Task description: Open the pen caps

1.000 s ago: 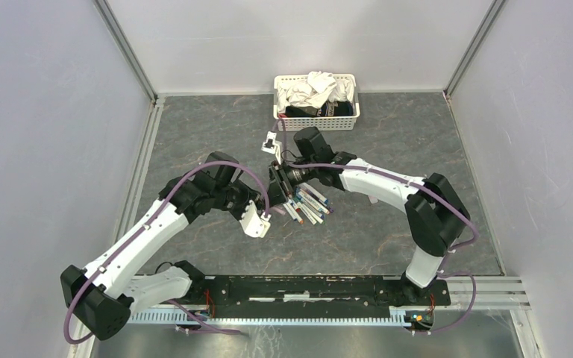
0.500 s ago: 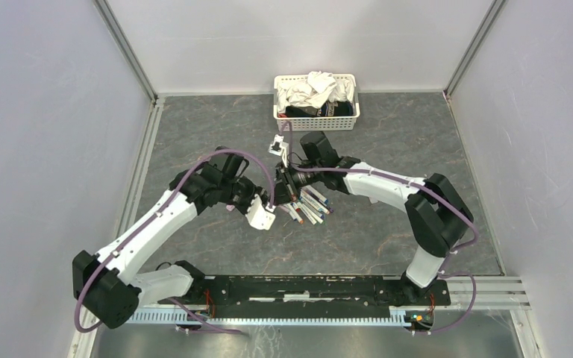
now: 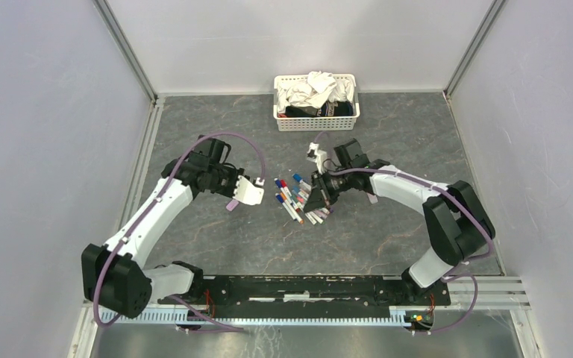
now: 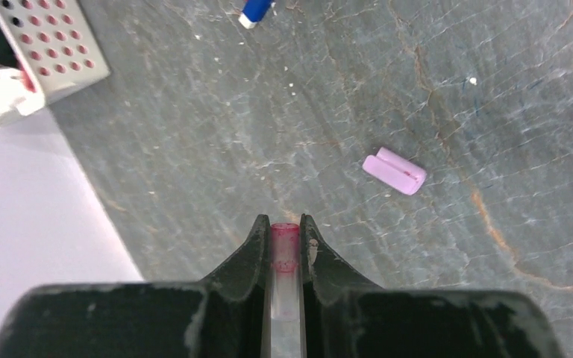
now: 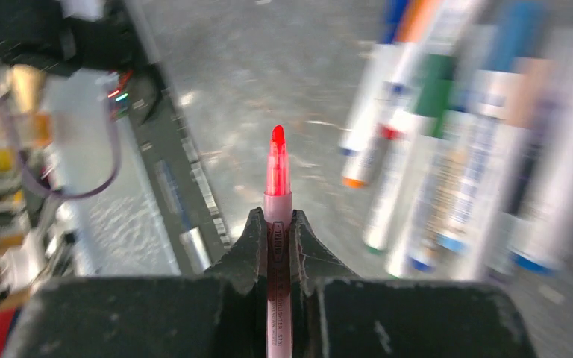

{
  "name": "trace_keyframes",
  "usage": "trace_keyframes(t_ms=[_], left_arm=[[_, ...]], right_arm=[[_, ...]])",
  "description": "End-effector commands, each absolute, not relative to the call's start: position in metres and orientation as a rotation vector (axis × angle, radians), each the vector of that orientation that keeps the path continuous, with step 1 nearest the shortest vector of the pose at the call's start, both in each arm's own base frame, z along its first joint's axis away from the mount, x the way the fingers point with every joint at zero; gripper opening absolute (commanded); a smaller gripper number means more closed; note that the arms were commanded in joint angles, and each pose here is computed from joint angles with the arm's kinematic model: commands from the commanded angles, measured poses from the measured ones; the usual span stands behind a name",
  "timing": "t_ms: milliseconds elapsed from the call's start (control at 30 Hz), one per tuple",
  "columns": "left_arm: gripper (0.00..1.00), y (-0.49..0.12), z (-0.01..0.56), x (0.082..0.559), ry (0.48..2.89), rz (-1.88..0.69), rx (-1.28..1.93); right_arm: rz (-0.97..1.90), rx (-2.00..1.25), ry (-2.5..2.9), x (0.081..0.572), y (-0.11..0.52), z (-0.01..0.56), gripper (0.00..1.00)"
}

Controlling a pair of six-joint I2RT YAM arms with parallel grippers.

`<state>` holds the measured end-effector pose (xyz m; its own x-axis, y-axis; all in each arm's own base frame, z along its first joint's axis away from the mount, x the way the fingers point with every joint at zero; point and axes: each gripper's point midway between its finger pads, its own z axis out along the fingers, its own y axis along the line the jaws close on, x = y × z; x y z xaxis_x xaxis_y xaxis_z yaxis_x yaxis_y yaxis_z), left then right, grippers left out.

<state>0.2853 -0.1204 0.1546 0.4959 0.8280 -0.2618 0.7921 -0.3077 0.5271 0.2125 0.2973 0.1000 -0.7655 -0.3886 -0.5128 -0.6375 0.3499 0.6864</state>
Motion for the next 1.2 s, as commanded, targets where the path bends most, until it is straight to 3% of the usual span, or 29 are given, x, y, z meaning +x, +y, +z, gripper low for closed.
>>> trace_keyframes(t_ms=[0,100,333,900,1167], left_arm=[[0.02,-0.131,0.144,0.292,1.544,-0.055,1.990],[0.02,-0.137,0.123,0.295,1.672,-0.125,1.911],[0.02,-0.145,0.078,0.300,1.783,-0.157,1.847],[0.10,-0.126,0.023,0.318,1.924,-0.022,1.846],[0.31,-0.127,0.025,0.322,1.933,-0.018,1.823]], right_arm=[[0.927,-0.713,2.400,0.284,0.244,0.098,0.00],[0.583,-0.545,2.478,0.315,0.198,0.078,0.00],[0.270,-0.388,2.499,0.337,0.155,0.053,0.00],[0.175,-0.350,2.555,0.338,0.137,0.018,0.06],[0.067,-0.317,2.572,0.334,0.117,0.016,0.11]])
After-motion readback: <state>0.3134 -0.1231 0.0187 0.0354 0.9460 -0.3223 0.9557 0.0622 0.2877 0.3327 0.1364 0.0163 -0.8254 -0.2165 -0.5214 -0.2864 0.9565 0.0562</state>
